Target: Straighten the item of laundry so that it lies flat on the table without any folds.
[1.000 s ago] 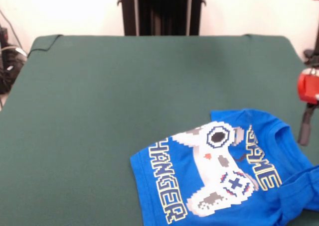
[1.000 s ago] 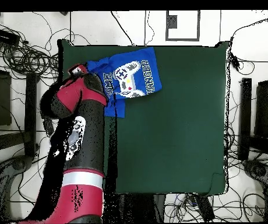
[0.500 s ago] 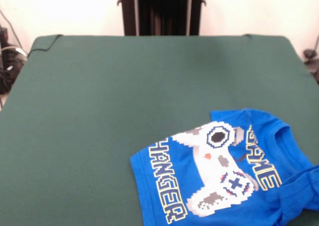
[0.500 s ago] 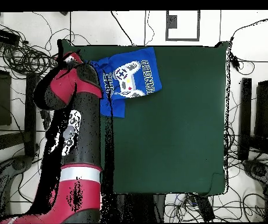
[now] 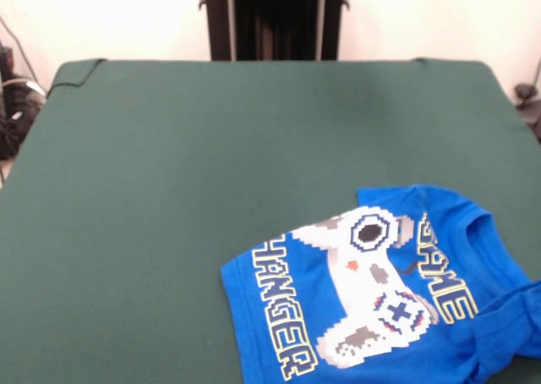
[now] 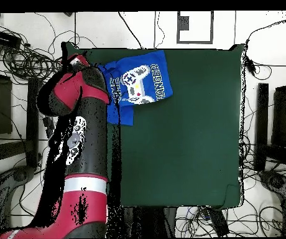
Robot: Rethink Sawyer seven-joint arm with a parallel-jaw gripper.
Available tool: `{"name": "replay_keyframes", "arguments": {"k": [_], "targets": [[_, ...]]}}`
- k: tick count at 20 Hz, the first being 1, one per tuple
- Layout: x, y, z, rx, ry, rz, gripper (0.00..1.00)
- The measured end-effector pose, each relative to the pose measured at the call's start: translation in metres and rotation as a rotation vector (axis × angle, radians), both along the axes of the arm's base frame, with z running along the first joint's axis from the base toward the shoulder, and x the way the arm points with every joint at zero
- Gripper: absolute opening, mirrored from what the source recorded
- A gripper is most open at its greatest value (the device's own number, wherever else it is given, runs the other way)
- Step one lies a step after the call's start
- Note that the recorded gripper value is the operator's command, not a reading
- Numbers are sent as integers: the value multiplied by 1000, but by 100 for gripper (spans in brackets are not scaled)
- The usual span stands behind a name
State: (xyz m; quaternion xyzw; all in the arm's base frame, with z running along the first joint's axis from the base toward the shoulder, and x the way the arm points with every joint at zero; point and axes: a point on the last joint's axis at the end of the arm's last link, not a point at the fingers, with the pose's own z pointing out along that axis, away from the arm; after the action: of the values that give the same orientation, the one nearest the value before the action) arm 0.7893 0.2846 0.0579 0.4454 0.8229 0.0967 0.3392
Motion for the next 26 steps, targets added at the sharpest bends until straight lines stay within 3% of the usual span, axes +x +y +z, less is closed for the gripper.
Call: {"name": "replay_keyframes", "arguments": {"k": [11, 26], "targets": [[-1, -5, 18, 2, -8, -10, 100], [-6, -22, -1, -29, -10, -1, 100]]}}
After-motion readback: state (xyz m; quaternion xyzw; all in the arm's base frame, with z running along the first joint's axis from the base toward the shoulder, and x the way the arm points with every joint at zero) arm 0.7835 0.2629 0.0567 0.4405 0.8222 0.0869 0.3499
